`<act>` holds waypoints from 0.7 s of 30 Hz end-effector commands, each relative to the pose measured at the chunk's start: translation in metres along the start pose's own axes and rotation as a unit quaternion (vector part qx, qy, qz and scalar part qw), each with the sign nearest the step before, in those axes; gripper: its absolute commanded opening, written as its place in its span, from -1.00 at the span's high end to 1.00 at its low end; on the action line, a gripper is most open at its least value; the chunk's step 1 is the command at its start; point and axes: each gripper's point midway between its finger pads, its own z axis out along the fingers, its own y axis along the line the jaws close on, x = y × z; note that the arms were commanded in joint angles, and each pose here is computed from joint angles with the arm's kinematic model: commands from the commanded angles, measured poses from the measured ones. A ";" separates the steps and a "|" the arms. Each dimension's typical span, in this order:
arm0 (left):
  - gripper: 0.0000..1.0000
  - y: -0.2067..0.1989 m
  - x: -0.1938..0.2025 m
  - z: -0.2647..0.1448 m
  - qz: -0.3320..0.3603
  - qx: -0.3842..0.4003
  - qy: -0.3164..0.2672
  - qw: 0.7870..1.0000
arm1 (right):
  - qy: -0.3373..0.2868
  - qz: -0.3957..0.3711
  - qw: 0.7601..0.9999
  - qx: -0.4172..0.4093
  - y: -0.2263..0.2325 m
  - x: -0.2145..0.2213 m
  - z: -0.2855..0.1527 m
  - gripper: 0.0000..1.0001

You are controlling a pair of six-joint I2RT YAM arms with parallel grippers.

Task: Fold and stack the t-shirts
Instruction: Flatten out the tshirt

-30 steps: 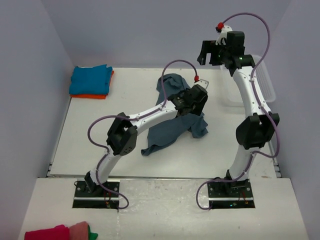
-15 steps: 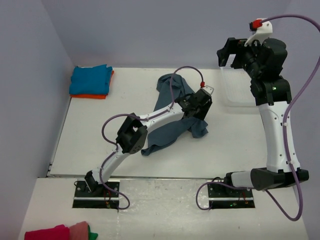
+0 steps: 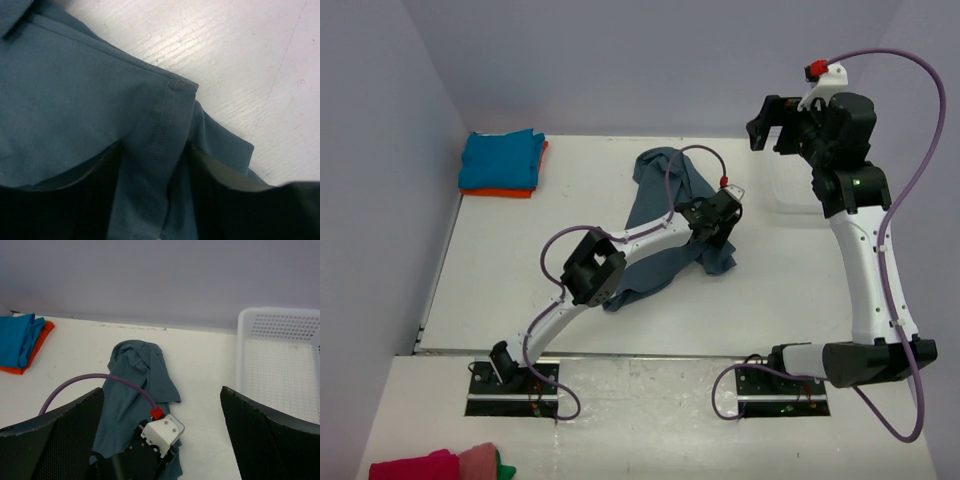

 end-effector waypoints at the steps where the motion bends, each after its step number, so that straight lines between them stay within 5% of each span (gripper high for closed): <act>1: -0.02 -0.002 -0.021 -0.010 0.004 0.003 -0.028 1.000 | -0.036 0.002 0.999 -0.015 0.006 -0.019 -0.010 -0.98; 4: 0.13 0.000 -0.026 -0.016 0.000 0.007 -0.039 0.999 | -0.022 0.008 0.999 -0.025 0.009 -0.011 -0.001 -0.98; 21: 0.17 0.007 -0.045 -0.046 -0.002 0.000 -0.066 0.998 | 0.001 0.021 0.998 -0.051 0.016 0.005 0.015 -0.98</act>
